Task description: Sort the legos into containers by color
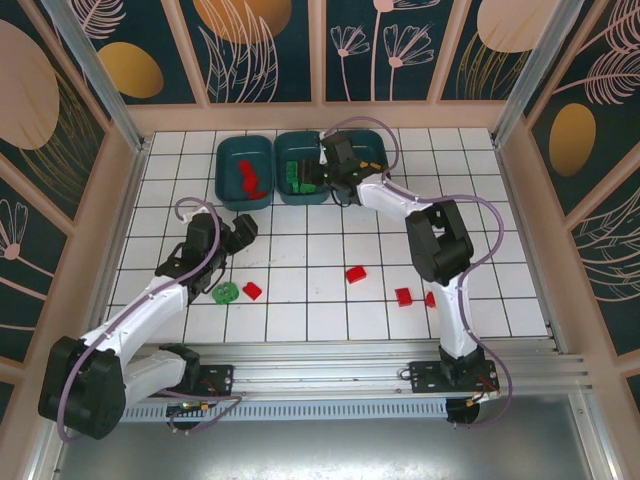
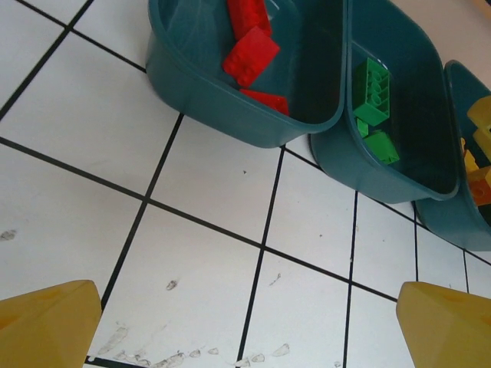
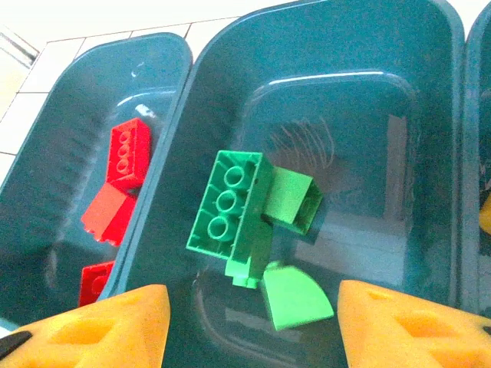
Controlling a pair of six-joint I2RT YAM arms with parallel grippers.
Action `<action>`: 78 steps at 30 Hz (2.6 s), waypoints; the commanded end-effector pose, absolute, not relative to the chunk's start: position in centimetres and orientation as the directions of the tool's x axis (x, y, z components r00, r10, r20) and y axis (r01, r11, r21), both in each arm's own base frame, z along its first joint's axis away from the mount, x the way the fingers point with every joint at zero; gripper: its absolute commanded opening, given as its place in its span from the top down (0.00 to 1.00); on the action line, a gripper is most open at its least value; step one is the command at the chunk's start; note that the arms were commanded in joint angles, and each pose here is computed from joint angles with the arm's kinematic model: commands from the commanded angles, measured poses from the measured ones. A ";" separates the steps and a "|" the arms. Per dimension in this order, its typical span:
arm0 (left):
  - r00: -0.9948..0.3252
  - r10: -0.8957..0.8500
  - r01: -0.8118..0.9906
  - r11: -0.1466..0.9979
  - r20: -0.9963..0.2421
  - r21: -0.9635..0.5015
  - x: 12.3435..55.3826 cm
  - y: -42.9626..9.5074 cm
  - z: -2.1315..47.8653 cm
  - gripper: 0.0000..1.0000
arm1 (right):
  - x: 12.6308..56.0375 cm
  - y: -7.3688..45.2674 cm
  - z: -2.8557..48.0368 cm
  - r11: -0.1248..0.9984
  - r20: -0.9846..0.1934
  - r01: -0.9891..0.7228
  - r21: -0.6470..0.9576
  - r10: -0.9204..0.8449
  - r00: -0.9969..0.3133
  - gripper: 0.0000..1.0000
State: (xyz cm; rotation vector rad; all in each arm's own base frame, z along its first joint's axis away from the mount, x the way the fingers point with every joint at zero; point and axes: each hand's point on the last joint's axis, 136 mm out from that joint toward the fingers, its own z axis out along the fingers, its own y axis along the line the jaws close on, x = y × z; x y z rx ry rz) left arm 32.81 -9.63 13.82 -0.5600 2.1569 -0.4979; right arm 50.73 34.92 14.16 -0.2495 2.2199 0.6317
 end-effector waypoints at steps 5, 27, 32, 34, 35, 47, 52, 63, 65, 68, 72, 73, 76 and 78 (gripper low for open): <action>-0.529 -0.538 -0.218 0.833 -0.656 -0.508 33.0 -8.9 14.7 0.02 | 43.8 33.0 19.2 0.846 -0.800 -0.417 0.333 0.019 -0.600 0.43; -0.380 -0.748 -0.437 0.664 -0.545 -0.607 32.9 -2.1 12.9 0.02 | 19.8 48.6 4.0 0.449 -0.653 -0.876 0.176 -0.613 -0.445 0.30; -0.403 -0.747 -0.422 0.665 -0.529 -0.617 33.1 -2.7 12.6 0.01 | 20.6 49.7 3.1 0.458 -0.654 -0.874 0.159 -0.615 -0.441 0.33; -0.412 -0.743 -0.422 0.669 -0.528 -0.612 33.2 -2.8 12.5 0.01 | 20.9 49.9 2.7 0.468 -0.648 -0.872 0.142 -0.622 -0.439 0.39; -0.415 -0.740 -0.420 0.671 -0.529 -0.611 33.2 -2.9 12.5 0.02 | 21.1 49.8 2.6 0.473 -0.647 -0.871 0.130 -0.625 -0.436 0.43; -0.398 -0.727 -0.393 0.687 -0.560 -0.611 33.3 -2.7 14.1 0.02 | 28.0 47.1 10.8 0.618 -0.784 -0.783 0.074 -0.449 -0.428 0.74; -0.414 -0.728 -0.372 0.683 -0.546 -0.628 32.8 -3.2 14.2 0.01 | 35.6 46.4 17.1 0.689 -0.871 -0.707 0.156 -0.242 -0.428 0.75; -0.592 -0.704 -0.414 0.683 -0.392 -0.602 27.5 -5.3 8.1 0.11 | 45.6 50.6 16.3 0.702 -0.874 -0.690 0.175 -0.212 -0.437 0.73; -0.610 -0.690 -0.422 0.699 -0.389 -0.578 26.7 -5.1 7.6 0.11 | 46.2 51.2 16.5 0.697 -0.880 -0.693 0.184 -0.196 -0.432 0.73; -0.616 -0.685 -0.426 0.704 -0.389 -0.568 25.9 -5.0 7.9 0.11 | 46.7 52.1 16.4 0.685 -0.884 -0.702 0.196 -0.187 -0.429 0.72; -0.635 -0.676 -0.426 0.711 -0.375 -0.560 25.1 -5.3 7.8 0.11 | 47.8 52.5 14.8 0.693 -0.870 -0.690 0.207 -0.193 -0.455 0.59; -0.644 -0.670 -0.427 0.715 -0.370 -0.554 24.9 -5.3 7.5 0.11 | 48.1 52.5 14.5 0.699 -0.866 -0.683 0.211 -0.191 -0.462 0.53; -0.669 -0.658 -0.433 0.723 -0.346 -0.538 24.3 -5.8 6.5 0.11 | 48.7 52.3 14.7 0.705 -0.866 -0.676 0.217 -0.180 -0.466 0.42; -0.684 -0.646 -0.438 0.734 -0.337 -0.519 23.8 -6.1 5.9 0.11 | 48.8 52.2 16.0 0.704 -0.872 -0.672 0.230 -0.158 -0.464 0.39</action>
